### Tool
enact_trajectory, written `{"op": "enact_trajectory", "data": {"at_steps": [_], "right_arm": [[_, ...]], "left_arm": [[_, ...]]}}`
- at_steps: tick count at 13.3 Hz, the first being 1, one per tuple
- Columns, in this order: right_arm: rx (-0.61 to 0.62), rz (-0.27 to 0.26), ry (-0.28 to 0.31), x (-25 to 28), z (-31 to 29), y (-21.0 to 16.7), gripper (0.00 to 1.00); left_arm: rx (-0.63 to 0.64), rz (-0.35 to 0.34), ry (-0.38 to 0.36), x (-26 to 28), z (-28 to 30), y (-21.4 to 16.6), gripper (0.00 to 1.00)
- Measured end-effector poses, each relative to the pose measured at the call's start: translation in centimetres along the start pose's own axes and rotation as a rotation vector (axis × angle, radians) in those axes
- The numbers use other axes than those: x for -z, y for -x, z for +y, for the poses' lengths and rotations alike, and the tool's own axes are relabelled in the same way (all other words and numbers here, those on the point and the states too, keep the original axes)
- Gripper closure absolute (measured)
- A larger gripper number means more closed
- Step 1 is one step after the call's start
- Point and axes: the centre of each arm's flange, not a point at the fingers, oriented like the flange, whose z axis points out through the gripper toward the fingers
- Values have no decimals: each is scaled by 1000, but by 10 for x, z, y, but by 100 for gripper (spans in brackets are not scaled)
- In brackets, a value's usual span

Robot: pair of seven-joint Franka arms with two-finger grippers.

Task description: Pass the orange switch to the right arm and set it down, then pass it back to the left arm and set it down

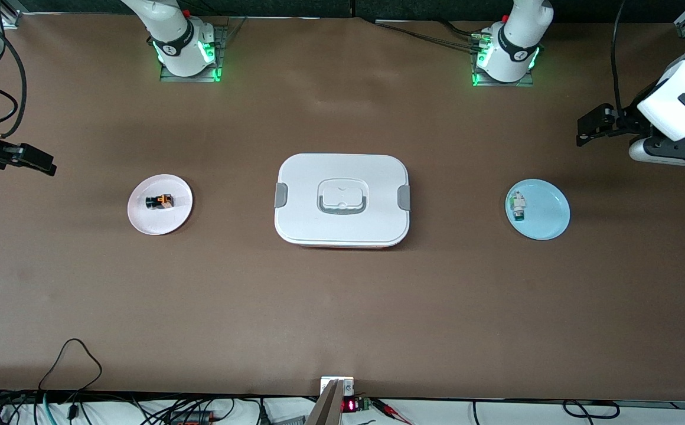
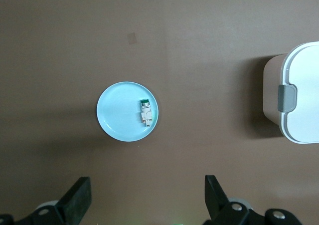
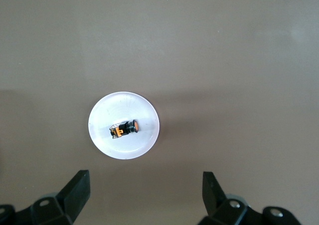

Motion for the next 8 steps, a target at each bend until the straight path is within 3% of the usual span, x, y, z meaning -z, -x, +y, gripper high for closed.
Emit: {"op": "enact_trajectory", "data": {"at_steps": [4, 8], "right_arm": [[0, 16, -1, -11, 1, 6, 0], [0, -5, -1, 2, 2, 24, 0]], "left_arm": [[1, 1, 0, 0, 0, 0, 0], [1, 1, 0, 0, 0, 0, 0]]}}
